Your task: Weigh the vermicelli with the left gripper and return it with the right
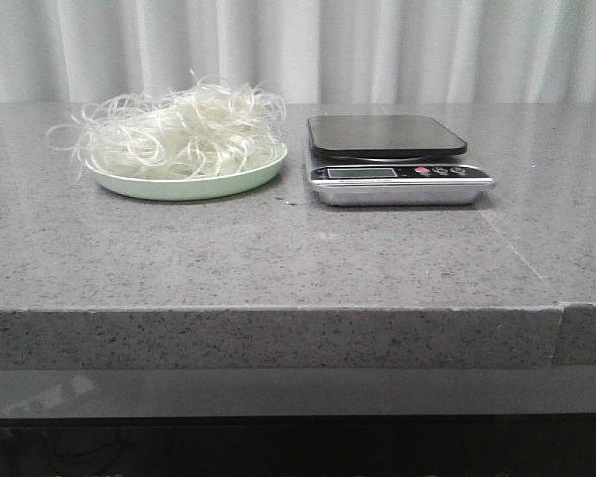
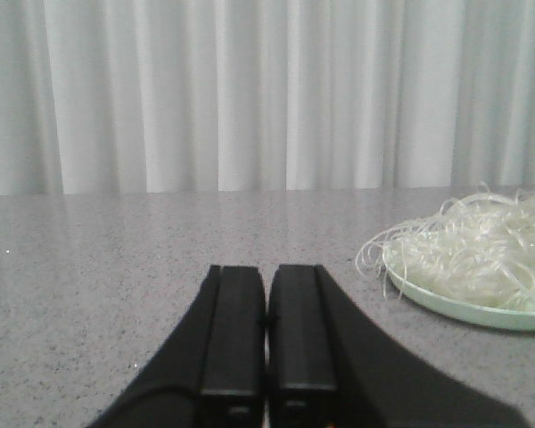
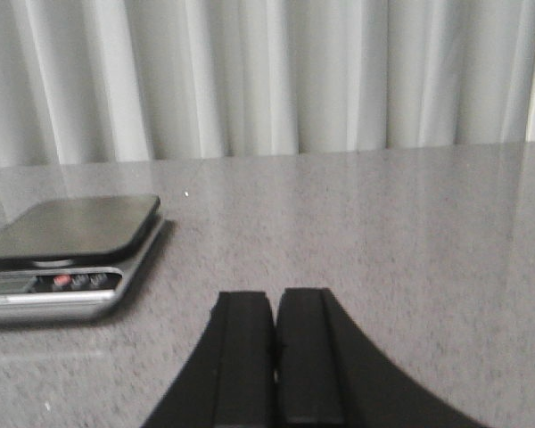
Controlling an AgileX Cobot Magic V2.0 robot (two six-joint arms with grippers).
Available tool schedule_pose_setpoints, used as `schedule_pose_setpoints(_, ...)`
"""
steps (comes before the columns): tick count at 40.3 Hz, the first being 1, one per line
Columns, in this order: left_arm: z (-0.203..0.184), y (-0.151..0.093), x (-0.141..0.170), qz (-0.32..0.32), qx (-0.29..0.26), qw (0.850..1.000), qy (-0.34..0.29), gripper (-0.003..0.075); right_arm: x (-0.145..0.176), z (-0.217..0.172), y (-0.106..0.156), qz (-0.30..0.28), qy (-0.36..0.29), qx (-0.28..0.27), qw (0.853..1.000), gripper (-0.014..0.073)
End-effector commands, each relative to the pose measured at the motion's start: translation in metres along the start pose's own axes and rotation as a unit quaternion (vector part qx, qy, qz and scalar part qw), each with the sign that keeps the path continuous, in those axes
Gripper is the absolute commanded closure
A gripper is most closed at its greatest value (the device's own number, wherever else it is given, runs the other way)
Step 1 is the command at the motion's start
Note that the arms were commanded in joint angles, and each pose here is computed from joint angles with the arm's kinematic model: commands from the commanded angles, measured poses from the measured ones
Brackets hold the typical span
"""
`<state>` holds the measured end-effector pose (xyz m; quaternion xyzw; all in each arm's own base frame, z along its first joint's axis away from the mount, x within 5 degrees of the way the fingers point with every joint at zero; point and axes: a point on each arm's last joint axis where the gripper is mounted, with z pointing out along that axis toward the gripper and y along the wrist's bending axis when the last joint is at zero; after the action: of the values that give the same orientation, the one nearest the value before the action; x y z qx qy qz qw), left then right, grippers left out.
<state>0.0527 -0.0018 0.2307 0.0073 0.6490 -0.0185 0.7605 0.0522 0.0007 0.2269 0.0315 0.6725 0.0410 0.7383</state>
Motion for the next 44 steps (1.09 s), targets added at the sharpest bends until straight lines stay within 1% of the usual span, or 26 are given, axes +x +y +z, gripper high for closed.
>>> schedule_pose_setpoints(1,-0.006,0.0,-0.047,-0.012,0.0,0.997,-0.082,0.0565,-0.044,-0.009,0.005,-0.001,-0.069,-0.007,0.998,0.0437)
schedule_pose_setpoints(4,-0.006,-0.001,-0.069,-0.011,0.003,0.997,-0.072,0.0565,-0.066,-0.013,0.007,-0.001,-0.075,-0.011,0.997,0.0437)
schedule_pose_setpoints(11,0.001,-0.003,-0.116,-0.011,0.008,1.0,-0.028,0.0565,-0.11,-0.011,0.013,-0.003,-0.059,-0.014,0.998,0.0437)
schedule_pose_setpoints(15,0.01,-0.004,-0.14,-0.01,0.01,1.0,-0.004,0.0565,-0.127,-0.002,0.015,-0.003,-0.038,-0.014,0.999,0.0437)
schedule_pose_setpoints(19,0.021,-0.004,-0.153,-0.01,0.011,1.0,0.021,0.0565,-0.137,0.009,0.016,-0.003,-0.002,-0.013,1.0,0.0437)
schedule_pose_setpoints(24,0.035,-0.004,-0.152,-0.01,0.011,0.999,0.046,0.0565,-0.141,0.028,0.017,-0.003,0.06,-0.011,0.998,0.0437)
schedule_pose_setpoints(31,0.049,-0.004,-0.141,-0.011,0.01,0.997,0.082,0.0565,-0.126,0.059,0.016,-0.002,0.138,-0.005,0.99,0.0437)
schedule_pose_setpoints(39,0.057,-0.004,-0.125,-0.012,0.01,0.992,0.125,0.0565,-0.108,0.086,0.014,0.0,0.203,0.002,0.979,0.0437)
schedule_pose_setpoints(44,0.058,-0.004,-0.116,-0.012,0.009,0.991,0.135,0.0565,-0.099,0.098,0.013,0.0,0.233,0.005,0.972,0.0437)
